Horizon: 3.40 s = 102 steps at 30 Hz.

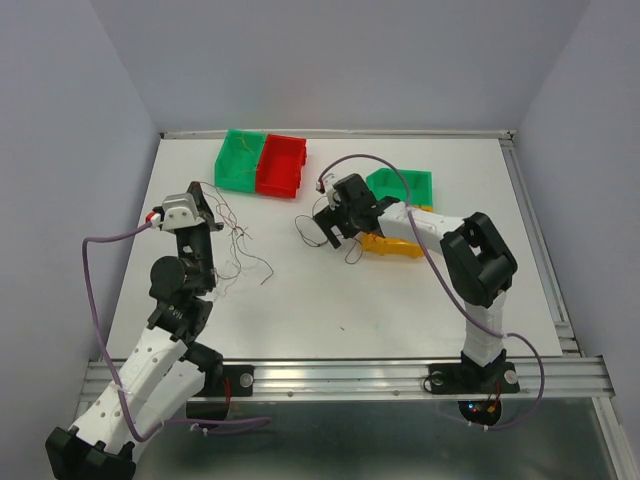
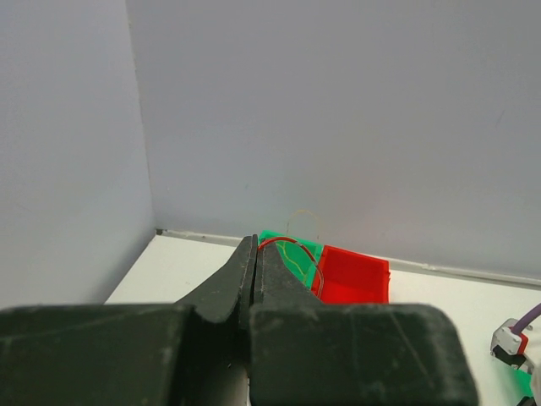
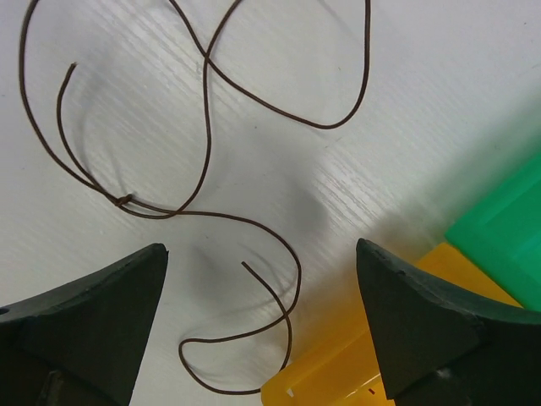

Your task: Untangle the cables

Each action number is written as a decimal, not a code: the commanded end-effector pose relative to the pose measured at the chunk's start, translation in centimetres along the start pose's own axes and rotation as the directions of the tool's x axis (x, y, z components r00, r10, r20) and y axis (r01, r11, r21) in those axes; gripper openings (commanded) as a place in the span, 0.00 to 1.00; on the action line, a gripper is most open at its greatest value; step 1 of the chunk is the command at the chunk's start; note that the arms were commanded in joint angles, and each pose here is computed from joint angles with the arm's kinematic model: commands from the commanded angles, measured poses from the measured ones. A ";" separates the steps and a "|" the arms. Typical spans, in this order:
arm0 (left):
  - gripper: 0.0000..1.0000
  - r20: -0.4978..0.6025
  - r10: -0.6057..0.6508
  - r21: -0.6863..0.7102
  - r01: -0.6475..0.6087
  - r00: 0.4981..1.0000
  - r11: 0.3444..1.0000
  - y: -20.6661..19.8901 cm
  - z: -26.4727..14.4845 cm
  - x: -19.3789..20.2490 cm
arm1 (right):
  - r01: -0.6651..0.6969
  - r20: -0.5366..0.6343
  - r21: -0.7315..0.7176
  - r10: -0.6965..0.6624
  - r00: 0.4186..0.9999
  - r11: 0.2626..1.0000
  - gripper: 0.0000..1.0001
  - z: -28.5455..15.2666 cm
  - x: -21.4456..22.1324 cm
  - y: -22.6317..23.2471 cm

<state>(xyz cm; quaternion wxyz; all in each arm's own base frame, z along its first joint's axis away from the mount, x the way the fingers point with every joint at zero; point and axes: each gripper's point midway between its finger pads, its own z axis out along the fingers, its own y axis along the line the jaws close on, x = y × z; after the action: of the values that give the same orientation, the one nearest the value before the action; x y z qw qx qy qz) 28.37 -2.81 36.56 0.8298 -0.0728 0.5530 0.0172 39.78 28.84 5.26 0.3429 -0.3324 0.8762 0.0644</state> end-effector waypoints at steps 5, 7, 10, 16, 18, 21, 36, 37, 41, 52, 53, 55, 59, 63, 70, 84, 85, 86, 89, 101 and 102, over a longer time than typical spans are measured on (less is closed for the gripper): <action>0.03 0.049 -0.026 0.000 0.026 0.998 1.000 0.2 -0.1 -1.2 | 0.081 0.097 -0.105 -0.071 0.993 0.991 0.98 -1.7 -2.1 2.4; 0.03 0.051 -0.031 0.005 0.030 0.998 1.000 0.1 -0.1 -1.2 | 0.138 0.102 -0.115 -0.126 0.987 0.984 0.99 -1.7 -2.1 3.2; 0.03 0.049 -0.027 0.011 0.027 0.998 1.000 0.0 -0.1 -1.2 | 0.269 0.113 -0.119 -0.256 0.960 0.956 0.98 -1.3 -2.1 4.0; 0.03 0.049 -0.028 0.019 0.027 0.998 0.999 -0.2 -0.1 -1.2 | 0.420 0.165 -0.167 -0.394 0.904 0.892 0.92 -0.3 -3.0 4.9; 0.03 0.049 -0.028 0.022 0.027 0.998 0.999 -0.2 -0.1 -1.2 | 0.444 0.192 -0.168 -0.413 0.890 0.880 0.90 -0.4 -3.9 5.0; 0.03 0.051 -0.029 0.026 0.028 0.998 0.999 -0.2 -0.2 -1.3 | 0.472 0.229 -0.192 -0.429 0.874 0.860 0.91 -0.5 -4.8 5.7; 0.03 0.053 -0.031 0.040 0.029 0.998 0.999 -0.4 -0.3 -1.4 | 0.548 0.279 -0.268 -0.481 0.831 0.792 1.00 0.1 -5.7 4.8; 0.03 0.053 -0.031 0.041 0.028 0.998 0.999 -0.4 -0.3 -1.4 | 0.540 0.247 -0.300 -0.483 0.840 0.786 1.00 0.7 -4.7 4.6; 0.03 0.047 -0.027 0.042 0.025 0.999 0.999 -0.5 -0.2 -1.2 | 0.535 0.240 -0.335 -0.479 0.844 0.775 1.00 1.2 -5.4 3.5; 0.03 0.046 -0.019 0.034 0.017 0.999 0.999 -0.4 -0.2 -1.3 | 0.481 0.133 -0.482 -0.482 0.866 0.733 1.00 3.9 -4.1 3.4; 0.03 0.049 -0.019 0.038 0.017 0.999 0.999 -0.4 -0.2 -1.4 | 0.474 0.140 -0.504 -0.473 0.870 0.722 1.00 3.7 -4.1 3.7; 0.03 0.052 -0.022 0.037 0.020 0.998 0.999 -0.3 -0.3 -1.5 | 0.470 0.141 -0.514 -0.470 0.871 0.718 1.00 3.5 -3.9 4.0; 0.03 0.058 -0.025 0.044 0.023 0.998 0.999 -0.3 -0.4 -1.6 | 0.456 0.141 -0.546 -0.459 0.877 0.703 0.99 2.9 -3.1 4.6; 0.03 0.055 -0.024 0.044 0.021 0.998 0.999 -0.4 -0.4 -1.6 | 0.451 0.157 -0.587 -0.452 0.878 0.672 0.94 1.6 -2.3 5.5; 0.03 0.060 -0.030 0.044 0.027 0.998 0.999 -0.3 -0.5 -1.8 | 0.462 0.191 -0.634 -0.454 0.870 0.620 0.94 0.0 -1.0 6.5; 0.03 0.065 -0.031 0.046 0.028 0.997 0.999 -0.2 -0.7 -2.1 | 0.349 -0.073 -0.569 -0.469 0.880 0.745 0.78 4.3 3.8 7.3; 0.03 0.067 -0.032 0.043 0.029 0.997 0.999 -0.1 -0.7 -2.2 | 0.344 -0.086 -0.565 -0.468 0.879 0.750 0.76 4.6 4.2 7.3; 0.03 0.066 -0.033 0.044 0.030 0.997 0.999 -0.2 -0.7 -2.2 | 0.329 -0.104 -0.556 -0.457 0.883 0.764 0.75 4.8 4.4 7.3; 0.03 0.065 -0.032 0.046 0.029 0.997 0.999 -0.2 -0.7 -2.1 | 0.327 -0.141 -0.519 -0.456 0.879 0.790 0.65 5.3 4.9 7.5; 0.03 0.071 -0.036 0.044 0.033 0.997 0.998 -0.1 -0.8 -2.4 | 0.380 -0.146 -0.422 -0.476 0.867 0.823 0.20 5.2 6.2 9.7; 0.03 0.070 -0.034 0.044 0.031 0.997 0.999 -0.1 -0.8 -2.3 | 0.380 -0.129 -0.435 -0.474 0.871 0.816 0.14 5.0 6.0 10.1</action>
<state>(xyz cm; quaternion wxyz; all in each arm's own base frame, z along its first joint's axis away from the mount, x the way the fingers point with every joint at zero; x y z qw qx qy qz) 27.27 -3.10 37.41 0.8386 -0.0567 0.5418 0.0005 36.02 38.29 2.35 0.2563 -0.5879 0.7508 0.1582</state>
